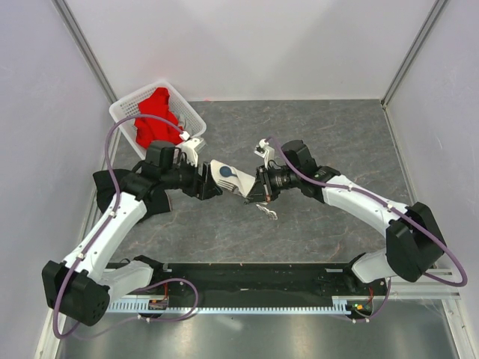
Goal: Fold the napkin into a case and place the utensils inside
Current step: Pass from the right arm to the left, then insert the fork into the folded napkin.
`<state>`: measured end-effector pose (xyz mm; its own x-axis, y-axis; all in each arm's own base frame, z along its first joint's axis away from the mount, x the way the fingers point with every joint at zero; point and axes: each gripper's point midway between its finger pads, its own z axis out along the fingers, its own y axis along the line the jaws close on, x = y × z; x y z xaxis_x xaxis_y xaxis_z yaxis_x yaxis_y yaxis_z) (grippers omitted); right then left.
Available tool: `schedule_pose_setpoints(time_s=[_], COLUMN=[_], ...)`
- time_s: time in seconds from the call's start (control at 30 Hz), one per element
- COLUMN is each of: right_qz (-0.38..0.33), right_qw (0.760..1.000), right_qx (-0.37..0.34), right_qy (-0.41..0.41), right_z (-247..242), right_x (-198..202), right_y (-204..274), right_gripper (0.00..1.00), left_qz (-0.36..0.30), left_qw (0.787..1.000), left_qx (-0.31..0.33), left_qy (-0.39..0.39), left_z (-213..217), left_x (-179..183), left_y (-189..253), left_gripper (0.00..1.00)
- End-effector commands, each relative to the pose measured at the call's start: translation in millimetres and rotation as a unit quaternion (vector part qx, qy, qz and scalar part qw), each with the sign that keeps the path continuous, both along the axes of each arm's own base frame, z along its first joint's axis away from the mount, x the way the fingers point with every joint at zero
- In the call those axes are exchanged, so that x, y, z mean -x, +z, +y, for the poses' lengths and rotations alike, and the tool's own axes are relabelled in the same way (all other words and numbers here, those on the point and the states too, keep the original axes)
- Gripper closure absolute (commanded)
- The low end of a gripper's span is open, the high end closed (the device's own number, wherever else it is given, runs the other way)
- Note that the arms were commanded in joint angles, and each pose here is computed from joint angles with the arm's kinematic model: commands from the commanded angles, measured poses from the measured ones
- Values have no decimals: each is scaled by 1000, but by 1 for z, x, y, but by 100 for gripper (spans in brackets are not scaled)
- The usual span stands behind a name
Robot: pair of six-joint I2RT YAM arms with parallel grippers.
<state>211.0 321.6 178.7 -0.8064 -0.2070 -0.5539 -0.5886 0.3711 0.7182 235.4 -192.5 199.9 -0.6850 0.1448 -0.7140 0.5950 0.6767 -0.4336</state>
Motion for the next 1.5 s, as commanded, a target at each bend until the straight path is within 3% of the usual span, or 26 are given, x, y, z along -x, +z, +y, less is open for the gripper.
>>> schedule_pose_setpoints(time_s=[0.0, 0.1, 0.33, 0.43, 0.5, 0.57, 0.6, 0.7, 0.8, 0.9, 1.03, 1.17, 1.27, 1.37, 1.47], right_qz=[-21, -18, -18, -18, -20, -19, -17, -7, 5, 36, 74, 98, 103, 109, 110], right_qw=[999, 998, 998, 998, 998, 999, 999, 997, 988, 976, 960, 954, 948, 947, 950], right_qx=[-39, -41, -44, -46, -46, -38, -33, 8, 62, 92, 136, 166, 188, 190, 179], right_qy=[28, 34, 39, 40, 37, 15, 2, -74, -139, -193, -232, -229, -236, -233, -232], right_z=[0, 0, -1, -1, -2, -4, -5, -24, -50, -80, -108, -113, -118, -117, -112], right_x=[10, 13, 17, 17, 16, 7, 2, -24, -45, -61, -69, -66, -67, -69, -73], right_y=[21, 20, 21, 21, 22, 20, 19, 3, -21, -43, -76, -101, -116, -122, -122], right_gripper=[100, 100, 100, 100, 100, 100, 93, 52, 33, 29, 38, 72, 85, 95, 93], left_qz=[-34, -23, -13, -8, 1, 3, 5, 15, 26, 34, 39, 67, 74, 72, 80], left_qw=[999, 999, 997, 994, 994, 993, 993, 997, 999, 999, 997, 992, 990, 989, 987], left_qx=[20, 28, 63, 80, 87, 92, 91, 63, 28, -3, -1, -1, -4, -13, -26], left_qy=[-15, -26, -50, -68, -71, -72, -70, -42, -3, 38, 74, 110, 120, 128, 138], left_z=[-9, -13, -24, -29, -31, -30, -29, -14, 12, 45, 72, 98, 107, 113, 121], left_x=[-15, -16, -16, -12, -10, -9, -9, -17, -34, -53, -79, -98, -106, -112, -116], left_y=[13, 10, 13, 15, 14, 15, 15, 4, -9, -22, -22, -32, -37, -38, -44], left_gripper=[30, 39, 49, 63, 89, 97, 98, 98, 98, 98, 98, 98, 98, 98, 98])
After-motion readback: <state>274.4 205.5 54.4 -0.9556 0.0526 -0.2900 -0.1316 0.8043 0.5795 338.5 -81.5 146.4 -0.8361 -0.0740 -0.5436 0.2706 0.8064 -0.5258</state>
